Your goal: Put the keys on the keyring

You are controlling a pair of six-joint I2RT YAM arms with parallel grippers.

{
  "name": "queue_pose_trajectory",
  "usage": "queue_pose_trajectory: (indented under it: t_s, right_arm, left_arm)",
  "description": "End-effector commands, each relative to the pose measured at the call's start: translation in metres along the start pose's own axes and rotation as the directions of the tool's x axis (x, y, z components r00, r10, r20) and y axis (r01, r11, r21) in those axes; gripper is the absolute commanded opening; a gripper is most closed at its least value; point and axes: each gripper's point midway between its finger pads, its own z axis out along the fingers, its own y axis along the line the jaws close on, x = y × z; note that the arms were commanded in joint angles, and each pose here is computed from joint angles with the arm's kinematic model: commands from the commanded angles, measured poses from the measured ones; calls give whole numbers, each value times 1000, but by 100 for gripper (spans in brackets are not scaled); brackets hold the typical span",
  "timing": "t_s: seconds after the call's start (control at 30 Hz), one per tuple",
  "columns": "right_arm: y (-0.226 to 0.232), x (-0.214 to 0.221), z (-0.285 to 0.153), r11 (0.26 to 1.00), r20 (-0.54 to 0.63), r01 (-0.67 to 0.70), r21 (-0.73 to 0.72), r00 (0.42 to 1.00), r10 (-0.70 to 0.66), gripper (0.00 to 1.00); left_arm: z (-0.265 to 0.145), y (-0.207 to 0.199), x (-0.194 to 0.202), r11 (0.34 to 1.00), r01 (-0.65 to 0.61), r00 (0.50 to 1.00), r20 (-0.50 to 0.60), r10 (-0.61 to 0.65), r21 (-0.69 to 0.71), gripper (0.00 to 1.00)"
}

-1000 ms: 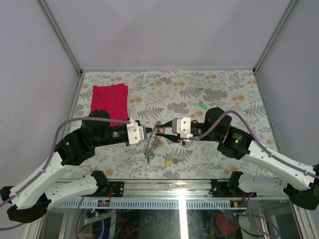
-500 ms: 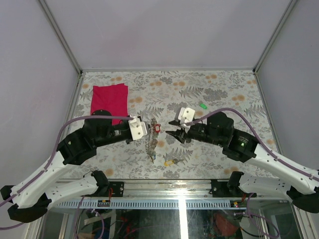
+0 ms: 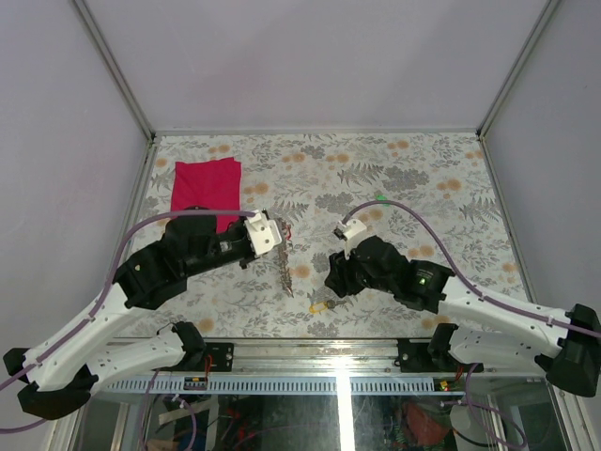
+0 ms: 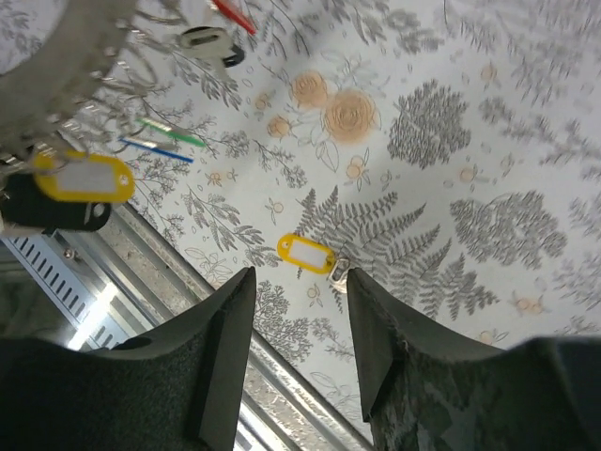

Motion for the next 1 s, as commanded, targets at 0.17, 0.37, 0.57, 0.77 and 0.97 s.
queue_pose_trajectory:
  t_s: [0.17,0.37,0.57,0.77,0.97]
  right_arm:
    - [-11,39,40,971,-108,-228,77,966,235,53]
    - [-19,42,50,970,-197,-210,-120,963,185,53]
    - [-11,51,59,952,-312,-121,-283,950,28,53]
    - [-18,59,76,953,-345,-75,-293,938,-32,52]
    - [-22,71,78,947,-402,-44,-317,911,-92,47]
  left_arm:
    - [1,15,-26,998,7,994,107,-1,-58,0]
    - [1,15,-24,998,8,995,102,-2,-57,0]
    - [5,14,-21,999,11,996,93,-6,-46,0]
    - [6,16,-21,999,10,996,88,-6,-50,0]
    - [7,16,-19,999,12,997,83,-8,-51,0]
